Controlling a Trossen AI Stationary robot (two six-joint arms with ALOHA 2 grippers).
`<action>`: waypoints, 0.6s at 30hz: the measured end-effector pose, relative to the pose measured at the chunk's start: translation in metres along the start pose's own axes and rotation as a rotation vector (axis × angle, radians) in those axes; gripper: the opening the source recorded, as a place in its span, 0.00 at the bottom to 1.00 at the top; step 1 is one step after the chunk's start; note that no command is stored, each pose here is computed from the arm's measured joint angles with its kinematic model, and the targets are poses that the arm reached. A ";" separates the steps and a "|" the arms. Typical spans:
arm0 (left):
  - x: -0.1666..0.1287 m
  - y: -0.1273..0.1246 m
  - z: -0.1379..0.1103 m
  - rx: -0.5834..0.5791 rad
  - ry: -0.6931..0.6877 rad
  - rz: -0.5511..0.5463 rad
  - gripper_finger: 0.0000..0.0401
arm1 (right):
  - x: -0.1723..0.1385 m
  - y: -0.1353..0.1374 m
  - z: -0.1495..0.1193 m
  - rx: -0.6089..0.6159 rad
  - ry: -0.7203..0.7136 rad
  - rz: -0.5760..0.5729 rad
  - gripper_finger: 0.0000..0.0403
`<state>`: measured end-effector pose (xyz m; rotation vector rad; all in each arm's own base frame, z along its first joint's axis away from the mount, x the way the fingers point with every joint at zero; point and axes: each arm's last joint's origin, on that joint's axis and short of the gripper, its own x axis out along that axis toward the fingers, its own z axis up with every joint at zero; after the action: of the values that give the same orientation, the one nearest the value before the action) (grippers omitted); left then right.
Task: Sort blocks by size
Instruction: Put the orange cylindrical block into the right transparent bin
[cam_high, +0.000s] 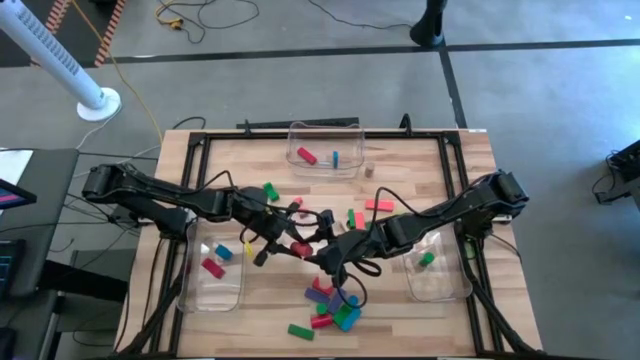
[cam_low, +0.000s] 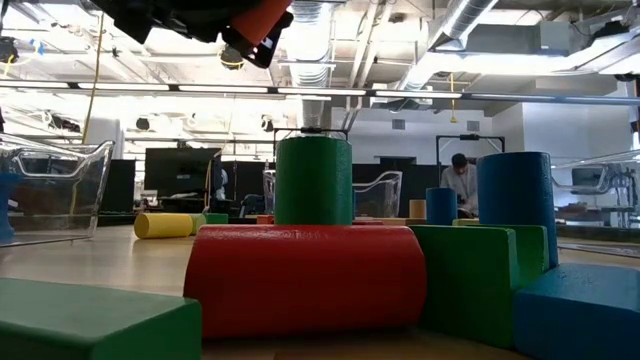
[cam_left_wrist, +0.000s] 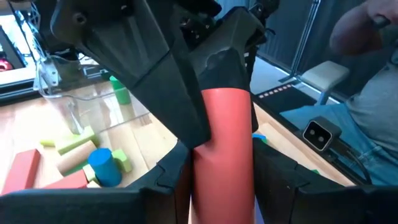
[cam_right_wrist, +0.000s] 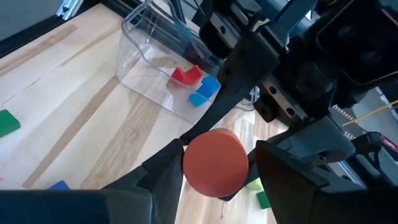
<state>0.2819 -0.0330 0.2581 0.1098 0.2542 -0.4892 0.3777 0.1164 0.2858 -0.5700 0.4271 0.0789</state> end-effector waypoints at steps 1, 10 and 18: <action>0.000 0.000 0.000 0.000 -0.002 -0.002 0.31 | 0.000 0.000 0.000 0.000 0.000 0.000 0.55; 0.000 0.000 0.001 -0.003 -0.013 -0.006 0.31 | 0.000 -0.001 0.000 0.005 -0.004 -0.002 0.43; 0.000 0.000 0.001 -0.004 -0.012 -0.009 0.31 | 0.000 -0.001 0.000 0.006 -0.004 -0.004 0.40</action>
<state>0.2820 -0.0333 0.2592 0.1016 0.2440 -0.4983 0.3782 0.1155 0.2863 -0.5646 0.4225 0.0752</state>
